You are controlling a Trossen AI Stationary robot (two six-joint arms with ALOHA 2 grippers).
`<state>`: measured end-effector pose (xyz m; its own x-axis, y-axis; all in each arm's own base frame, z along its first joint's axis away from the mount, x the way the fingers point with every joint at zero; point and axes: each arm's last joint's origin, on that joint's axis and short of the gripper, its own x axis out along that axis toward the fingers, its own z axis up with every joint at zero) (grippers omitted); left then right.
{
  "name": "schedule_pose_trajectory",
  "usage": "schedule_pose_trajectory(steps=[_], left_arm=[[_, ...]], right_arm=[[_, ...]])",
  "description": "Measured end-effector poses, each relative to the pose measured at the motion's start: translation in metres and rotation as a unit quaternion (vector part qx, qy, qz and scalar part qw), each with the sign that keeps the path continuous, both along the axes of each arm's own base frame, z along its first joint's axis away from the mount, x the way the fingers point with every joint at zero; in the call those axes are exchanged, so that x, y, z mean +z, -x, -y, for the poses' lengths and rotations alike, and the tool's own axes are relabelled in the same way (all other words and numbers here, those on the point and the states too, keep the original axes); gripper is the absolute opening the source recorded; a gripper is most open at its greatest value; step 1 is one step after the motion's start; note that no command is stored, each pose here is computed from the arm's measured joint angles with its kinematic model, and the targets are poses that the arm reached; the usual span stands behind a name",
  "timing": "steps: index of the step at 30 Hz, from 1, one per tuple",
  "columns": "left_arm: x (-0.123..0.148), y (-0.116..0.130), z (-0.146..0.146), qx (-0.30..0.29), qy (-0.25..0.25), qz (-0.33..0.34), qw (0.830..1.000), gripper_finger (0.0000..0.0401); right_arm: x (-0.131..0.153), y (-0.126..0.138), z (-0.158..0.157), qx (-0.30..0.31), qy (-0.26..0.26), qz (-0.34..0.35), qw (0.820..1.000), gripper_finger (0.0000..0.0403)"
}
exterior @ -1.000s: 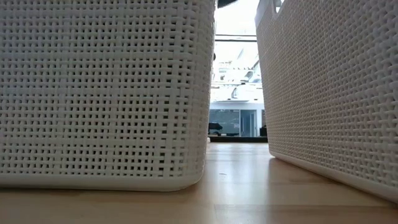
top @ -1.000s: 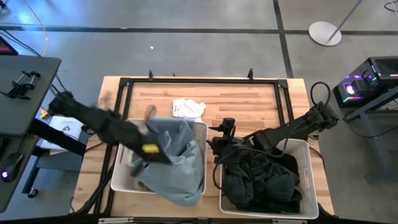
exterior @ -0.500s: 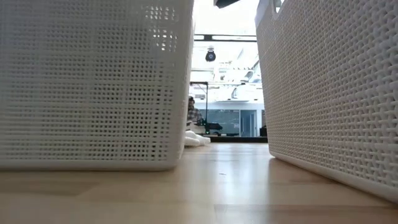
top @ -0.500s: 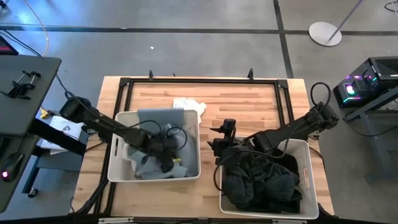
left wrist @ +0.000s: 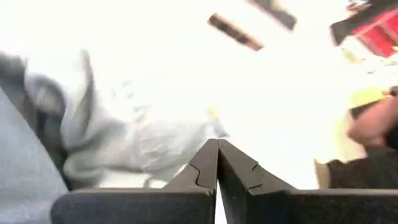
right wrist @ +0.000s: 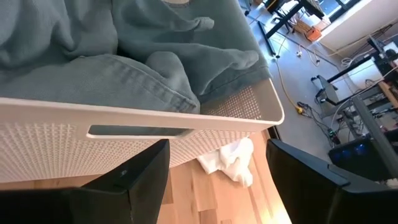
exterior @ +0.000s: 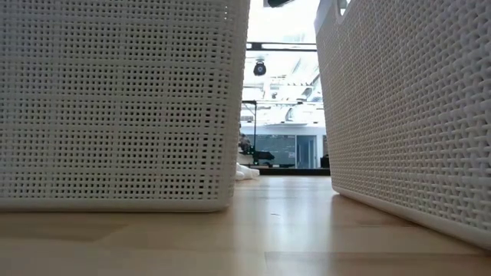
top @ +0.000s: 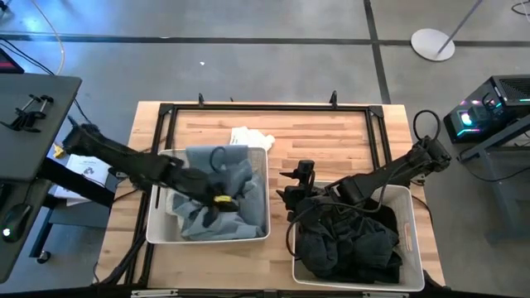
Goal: Sort clothes
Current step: Put the blue pants into the left white laundry bin
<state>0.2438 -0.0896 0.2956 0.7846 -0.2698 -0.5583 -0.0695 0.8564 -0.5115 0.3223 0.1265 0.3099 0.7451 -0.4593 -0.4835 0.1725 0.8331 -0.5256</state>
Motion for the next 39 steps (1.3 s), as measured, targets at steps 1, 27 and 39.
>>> schedule_pose_trajectory(steps=[1,27,39], left_arm=[[0.010,0.004,0.000,-0.008,-0.003,0.020,1.000,0.0000],[0.010,0.134,-0.050,0.370,-0.078,-0.256,0.890,0.0147],[-0.029,0.119,-0.054,0.371,-0.161,-0.196,0.893,0.0238]], right_arm=[[0.000,0.000,0.000,-0.002,-0.002,0.001,1.000,0.0259],[-0.002,0.002,0.000,-0.008,-0.007,-0.006,1.000,0.0259],[-0.002,0.002,-0.001,-0.008,-0.008,-0.005,1.000,0.0259]])
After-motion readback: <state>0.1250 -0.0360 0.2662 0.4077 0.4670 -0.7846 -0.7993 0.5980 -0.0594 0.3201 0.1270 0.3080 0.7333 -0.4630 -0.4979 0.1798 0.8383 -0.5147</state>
